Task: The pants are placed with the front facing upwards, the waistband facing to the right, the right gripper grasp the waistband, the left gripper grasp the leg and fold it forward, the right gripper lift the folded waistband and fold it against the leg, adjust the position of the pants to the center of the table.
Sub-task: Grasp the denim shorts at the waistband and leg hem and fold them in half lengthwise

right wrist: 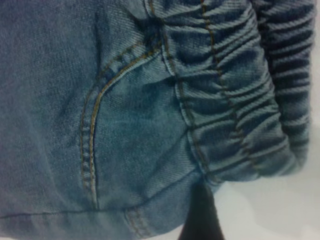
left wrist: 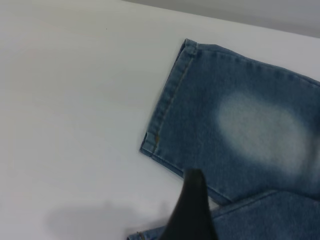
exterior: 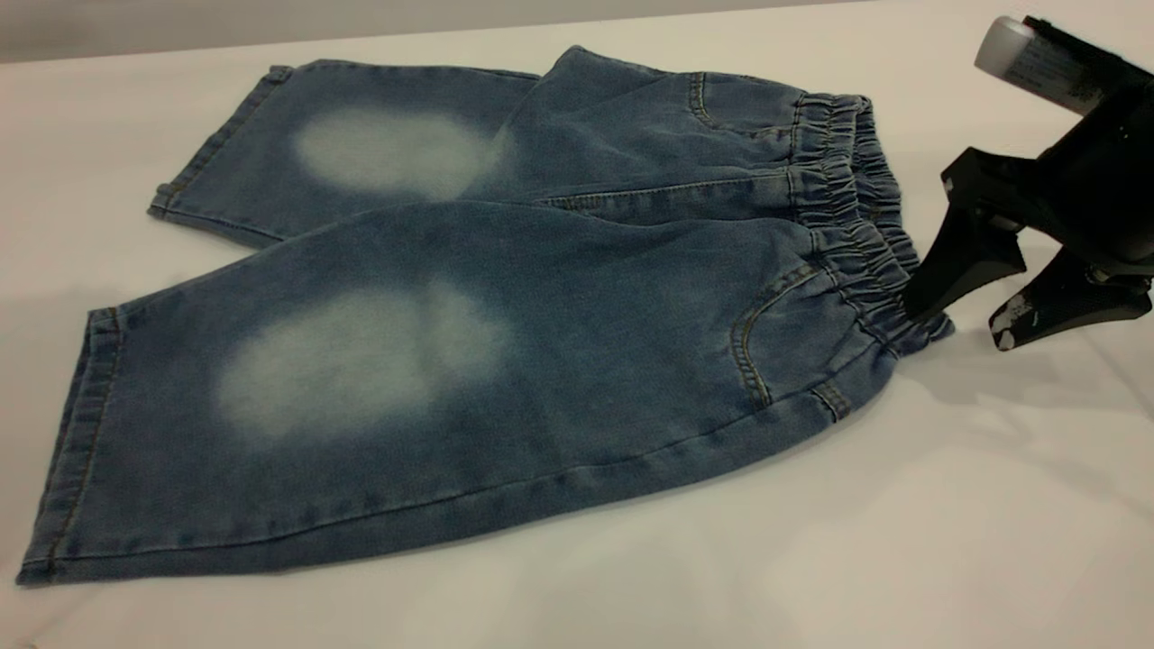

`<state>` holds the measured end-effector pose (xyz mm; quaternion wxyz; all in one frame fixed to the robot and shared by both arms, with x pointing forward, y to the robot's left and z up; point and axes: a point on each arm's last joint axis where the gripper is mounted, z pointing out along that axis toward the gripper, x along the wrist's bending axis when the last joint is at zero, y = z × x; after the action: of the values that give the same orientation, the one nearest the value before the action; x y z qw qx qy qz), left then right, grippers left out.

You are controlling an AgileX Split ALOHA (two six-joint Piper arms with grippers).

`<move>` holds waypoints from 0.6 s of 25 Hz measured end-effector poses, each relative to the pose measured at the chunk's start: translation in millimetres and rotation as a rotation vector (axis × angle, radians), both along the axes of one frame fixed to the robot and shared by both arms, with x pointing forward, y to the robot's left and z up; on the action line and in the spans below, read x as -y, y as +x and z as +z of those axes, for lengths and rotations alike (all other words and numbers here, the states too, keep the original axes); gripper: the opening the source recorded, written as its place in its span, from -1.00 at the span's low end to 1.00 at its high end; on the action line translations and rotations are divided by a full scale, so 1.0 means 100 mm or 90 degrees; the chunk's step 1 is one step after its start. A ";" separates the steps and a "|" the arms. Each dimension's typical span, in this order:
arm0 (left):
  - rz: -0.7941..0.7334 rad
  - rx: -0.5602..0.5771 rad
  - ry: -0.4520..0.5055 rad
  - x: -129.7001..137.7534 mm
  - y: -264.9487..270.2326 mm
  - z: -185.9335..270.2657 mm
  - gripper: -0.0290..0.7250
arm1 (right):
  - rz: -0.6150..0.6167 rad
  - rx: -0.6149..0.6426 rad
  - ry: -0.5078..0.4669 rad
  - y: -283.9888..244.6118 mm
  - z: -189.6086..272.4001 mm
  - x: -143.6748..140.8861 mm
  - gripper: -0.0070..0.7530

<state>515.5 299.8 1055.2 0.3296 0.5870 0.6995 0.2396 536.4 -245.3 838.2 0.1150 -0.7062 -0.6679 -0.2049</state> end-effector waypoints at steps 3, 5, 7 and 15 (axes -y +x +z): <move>0.000 0.000 0.000 0.00 0.00 0.00 0.55 | -0.002 0.000 0.010 0.00 -0.04 -0.01 0.22; 0.000 0.000 0.000 0.00 0.00 0.00 0.55 | 0.002 0.007 0.017 0.01 -0.05 -0.02 0.22; 0.000 0.000 0.000 0.00 0.00 0.00 0.55 | 0.000 0.016 0.024 0.03 -0.06 -0.03 0.22; 0.000 0.000 0.000 0.00 0.00 0.00 0.55 | 0.002 0.037 0.037 0.05 -0.08 -0.04 0.22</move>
<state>515.5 299.8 1055.2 0.3296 0.5870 0.6995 0.2396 541.6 -241.0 829.8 0.1160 -0.6953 -0.6659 -0.2443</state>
